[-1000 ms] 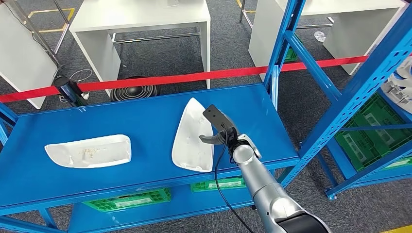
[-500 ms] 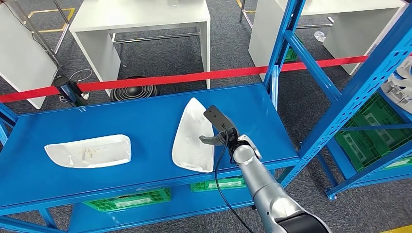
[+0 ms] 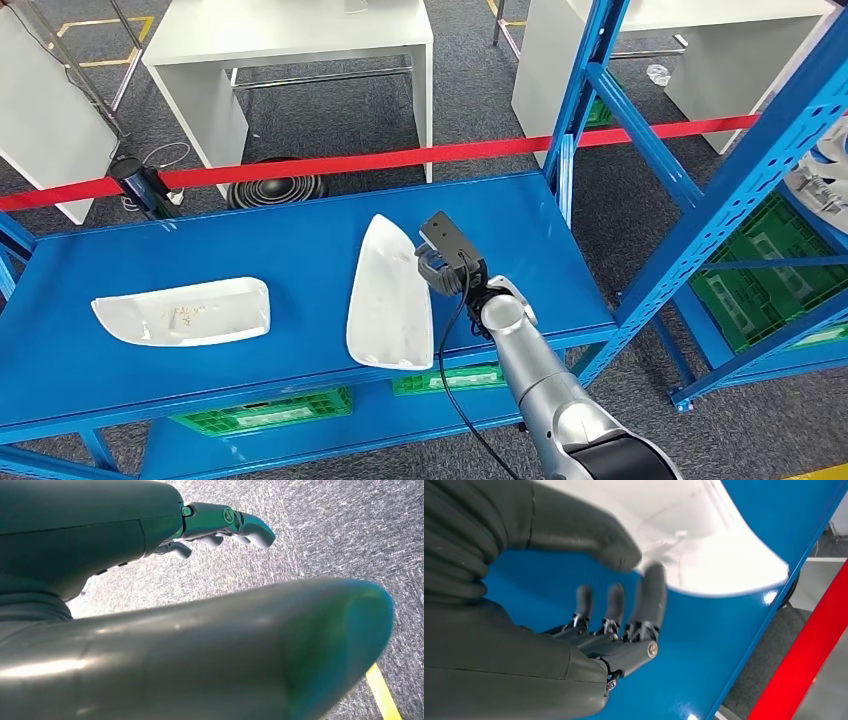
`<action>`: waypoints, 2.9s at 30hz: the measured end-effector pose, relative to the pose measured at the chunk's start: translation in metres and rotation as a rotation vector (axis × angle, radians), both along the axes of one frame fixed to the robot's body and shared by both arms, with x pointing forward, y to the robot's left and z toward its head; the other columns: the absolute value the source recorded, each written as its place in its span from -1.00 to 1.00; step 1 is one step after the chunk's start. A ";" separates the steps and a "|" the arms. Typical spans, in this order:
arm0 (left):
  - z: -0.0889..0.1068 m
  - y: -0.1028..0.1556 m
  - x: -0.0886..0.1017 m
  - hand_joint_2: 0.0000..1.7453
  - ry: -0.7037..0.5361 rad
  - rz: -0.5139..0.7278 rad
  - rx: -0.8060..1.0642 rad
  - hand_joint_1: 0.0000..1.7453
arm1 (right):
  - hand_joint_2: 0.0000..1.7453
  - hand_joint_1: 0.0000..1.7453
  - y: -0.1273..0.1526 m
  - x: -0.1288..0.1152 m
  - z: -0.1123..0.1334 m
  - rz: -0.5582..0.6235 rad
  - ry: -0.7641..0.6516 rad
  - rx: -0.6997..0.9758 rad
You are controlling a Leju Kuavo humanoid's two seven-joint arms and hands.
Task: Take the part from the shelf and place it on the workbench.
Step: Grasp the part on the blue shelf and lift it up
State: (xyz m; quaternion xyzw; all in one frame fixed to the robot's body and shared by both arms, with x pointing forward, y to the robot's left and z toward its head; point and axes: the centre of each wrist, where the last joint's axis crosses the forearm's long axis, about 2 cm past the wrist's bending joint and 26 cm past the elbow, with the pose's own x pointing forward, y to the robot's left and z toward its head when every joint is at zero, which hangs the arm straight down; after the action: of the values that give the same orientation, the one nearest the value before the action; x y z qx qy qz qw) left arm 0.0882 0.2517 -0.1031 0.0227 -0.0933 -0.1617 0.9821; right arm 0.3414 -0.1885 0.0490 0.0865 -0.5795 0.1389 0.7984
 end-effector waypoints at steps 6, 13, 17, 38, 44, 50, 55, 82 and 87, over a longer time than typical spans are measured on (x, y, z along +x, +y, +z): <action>0.000 0.000 0.000 -1.00 -0.001 0.000 0.000 -1.00 | 1.00 1.00 0.000 0.000 0.000 -0.002 0.000 0.001; 0.000 0.000 0.000 -1.00 0.001 -0.001 -0.005 -1.00 | 1.00 1.00 0.000 0.000 0.000 -0.004 0.001 0.002; 0.000 0.000 0.000 -1.00 0.002 -0.002 -0.006 -1.00 | 1.00 1.00 0.000 -0.001 -0.001 -0.009 0.003 0.003; 0.001 -0.006 0.000 1.00 -0.006 0.015 -0.009 -1.00 | 1.00 1.00 0.001 0.005 0.010 -0.003 -0.042 0.026; 0.001 -0.007 0.000 1.00 -0.012 0.040 -0.015 -1.00 | 1.00 1.00 0.003 0.006 0.019 0.010 -0.104 0.099; 0.000 -0.007 -0.003 1.00 -0.013 0.042 -0.017 -1.00 | 1.00 1.00 0.005 0.006 0.041 0.016 -0.215 0.262; -0.001 -0.007 -0.007 1.00 -0.010 0.043 -0.017 -1.00 | 1.00 1.00 0.007 0.003 0.058 0.023 -0.290 0.316; 0.000 -0.008 -0.001 -1.00 -0.012 0.035 -0.013 -1.00 | 1.00 -1.00 0.109 -0.021 0.085 0.582 -0.311 0.014; 0.000 -0.008 -0.002 -1.00 -0.017 0.060 -0.017 -1.00 | 1.00 -1.00 0.121 -0.023 0.088 0.564 -0.313 -0.208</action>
State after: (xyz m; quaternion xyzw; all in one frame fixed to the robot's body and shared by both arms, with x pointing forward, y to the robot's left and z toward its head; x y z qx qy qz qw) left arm 0.0859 0.2438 -0.1028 0.0186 -0.1026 -0.1310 0.9859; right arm 0.3183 -0.0676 0.1371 0.1392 -0.6311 0.4244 0.6342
